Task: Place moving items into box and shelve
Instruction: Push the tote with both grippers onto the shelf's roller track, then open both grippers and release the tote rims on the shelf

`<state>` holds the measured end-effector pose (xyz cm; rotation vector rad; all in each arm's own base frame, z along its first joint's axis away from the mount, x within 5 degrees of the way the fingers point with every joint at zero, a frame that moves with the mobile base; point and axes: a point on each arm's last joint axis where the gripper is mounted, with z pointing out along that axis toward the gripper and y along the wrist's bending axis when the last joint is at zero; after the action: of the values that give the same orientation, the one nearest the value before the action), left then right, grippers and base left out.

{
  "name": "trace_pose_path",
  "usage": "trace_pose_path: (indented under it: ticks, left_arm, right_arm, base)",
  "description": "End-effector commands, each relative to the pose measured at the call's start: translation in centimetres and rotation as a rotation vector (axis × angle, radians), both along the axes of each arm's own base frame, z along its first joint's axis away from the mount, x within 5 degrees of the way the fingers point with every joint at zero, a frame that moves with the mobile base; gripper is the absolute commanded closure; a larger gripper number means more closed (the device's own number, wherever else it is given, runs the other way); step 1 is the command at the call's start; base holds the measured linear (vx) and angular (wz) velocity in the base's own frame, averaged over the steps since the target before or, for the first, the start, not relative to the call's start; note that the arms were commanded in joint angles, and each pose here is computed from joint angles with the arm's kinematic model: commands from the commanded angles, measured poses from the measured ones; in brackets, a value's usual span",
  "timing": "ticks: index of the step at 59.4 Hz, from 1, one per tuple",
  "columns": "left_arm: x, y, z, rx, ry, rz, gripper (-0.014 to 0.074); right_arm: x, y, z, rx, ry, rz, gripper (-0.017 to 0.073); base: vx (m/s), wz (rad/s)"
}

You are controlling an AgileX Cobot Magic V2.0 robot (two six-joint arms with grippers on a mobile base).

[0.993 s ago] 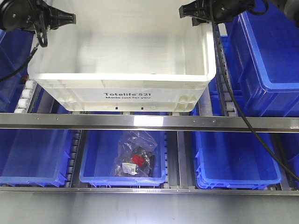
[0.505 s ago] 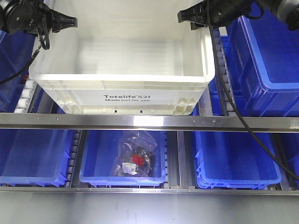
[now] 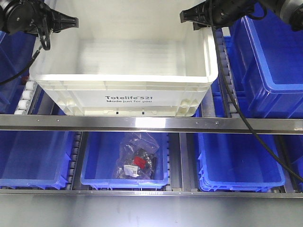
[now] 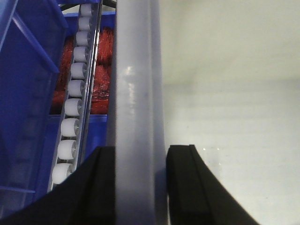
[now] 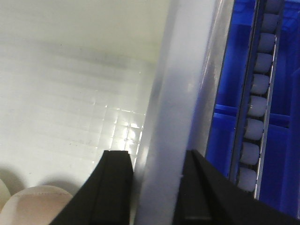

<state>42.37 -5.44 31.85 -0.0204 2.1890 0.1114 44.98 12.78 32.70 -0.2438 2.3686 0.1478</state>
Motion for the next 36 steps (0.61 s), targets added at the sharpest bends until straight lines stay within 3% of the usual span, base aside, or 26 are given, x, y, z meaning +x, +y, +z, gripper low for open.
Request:
trace_pose_path:
  ticks: [1, 12, 22, 31, 35, 36]
  left_arm:
    - [-0.7, 0.2, 5.0, 0.035, -0.215, -0.059, 0.0287]
    - [-0.7, 0.3, 5.0, 0.037, -0.207, -0.055, 0.0053]
    - [-0.9, 0.4, 5.1, 0.036, -0.199, -0.044, -0.0032]
    - [-1.3, 0.4, 5.8, 0.034, -0.214, -0.042, -0.0006]
    - [-1.7, 0.5, 6.4, 0.031, -0.23, -0.044, 0.0029]
    - [-2.2, 0.5, 7.4, 0.024, -0.269, -0.053, 0.009]
  right_arm:
    - [-1.0, -0.5, 5.4, 0.016, -0.213, 0.014, 0.037]
    - [-1.0, -0.7, 5.5, -0.002, -0.218, 0.01, 0.0155]
    - [-1.0, -1.3, 5.7, -0.015, -0.229, -0.066, -0.0034]
    - [-1.0, -2.0, 5.9, -0.041, -0.234, -0.142, -0.0035]
    - [-1.1, -2.2, 6.0, -0.06, -0.233, -0.148, 0.0009]
    - [-1.3, -2.3, 6.4, -0.069, -0.244, -0.148, 0.0085]
  base:
    - [0.0, 0.0]
    - [0.0, 0.0]
    - [0.0, 0.0]
    - [0.0, 0.0]
    - [0.0, 0.0]
    - [0.0, 0.0]
